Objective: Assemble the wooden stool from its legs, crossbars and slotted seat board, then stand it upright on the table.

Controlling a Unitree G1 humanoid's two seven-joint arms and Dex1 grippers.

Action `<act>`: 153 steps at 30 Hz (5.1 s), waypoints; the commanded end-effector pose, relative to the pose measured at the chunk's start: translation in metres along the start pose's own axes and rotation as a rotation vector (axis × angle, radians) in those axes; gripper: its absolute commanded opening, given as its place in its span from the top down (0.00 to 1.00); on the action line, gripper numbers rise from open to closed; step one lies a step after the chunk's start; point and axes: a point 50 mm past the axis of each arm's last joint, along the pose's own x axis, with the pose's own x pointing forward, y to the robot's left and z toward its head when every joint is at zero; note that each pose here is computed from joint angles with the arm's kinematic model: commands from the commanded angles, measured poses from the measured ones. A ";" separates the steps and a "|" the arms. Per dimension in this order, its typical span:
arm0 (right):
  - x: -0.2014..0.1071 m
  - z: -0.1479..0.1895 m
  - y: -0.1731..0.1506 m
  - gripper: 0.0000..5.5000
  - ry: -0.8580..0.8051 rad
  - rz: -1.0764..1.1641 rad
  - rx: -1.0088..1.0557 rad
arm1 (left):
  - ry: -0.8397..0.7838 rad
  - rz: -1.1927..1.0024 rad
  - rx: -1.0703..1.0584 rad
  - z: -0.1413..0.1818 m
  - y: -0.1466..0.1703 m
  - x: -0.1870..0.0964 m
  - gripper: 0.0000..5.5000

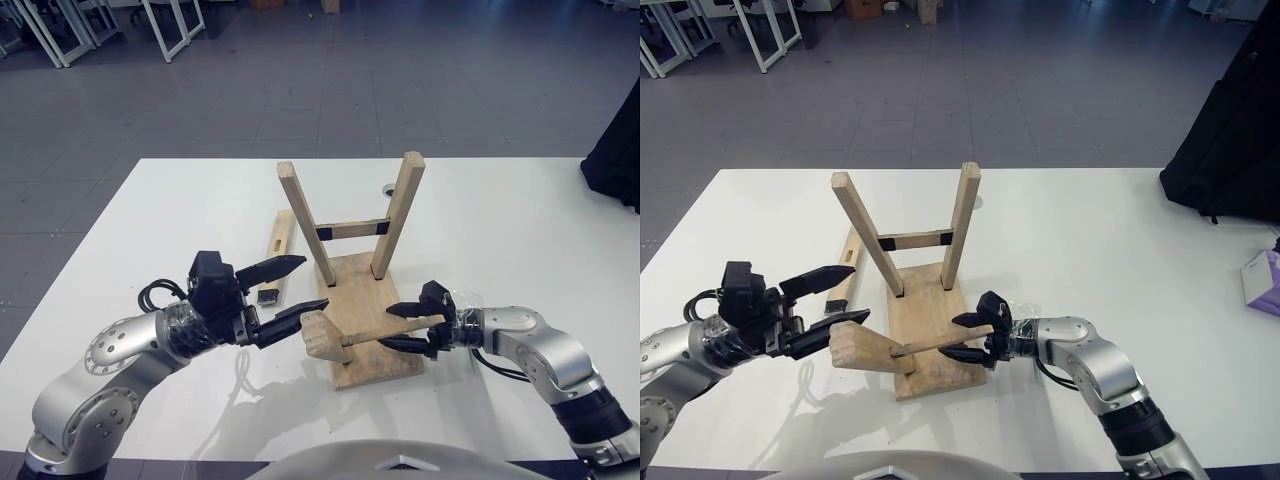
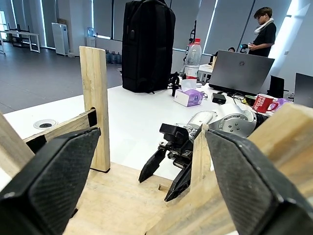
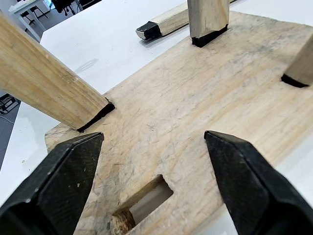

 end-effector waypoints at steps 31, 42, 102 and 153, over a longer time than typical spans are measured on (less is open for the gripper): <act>-0.024 0.017 0.010 0.31 -0.245 -0.154 0.077 | 0.494 0.859 -0.184 -0.103 0.105 0.009 0.28; -0.025 0.018 0.008 0.31 -0.257 -0.159 0.076 | 0.452 0.815 -0.227 -0.103 0.102 0.011 0.59; -0.016 0.117 0.031 0.40 -0.765 0.486 0.274 | -0.099 -0.393 -0.531 -0.025 0.014 0.010 0.63; -0.110 0.055 0.006 0.62 -0.202 0.189 -0.213 | 0.273 0.125 -0.226 -0.078 0.050 -0.006 0.24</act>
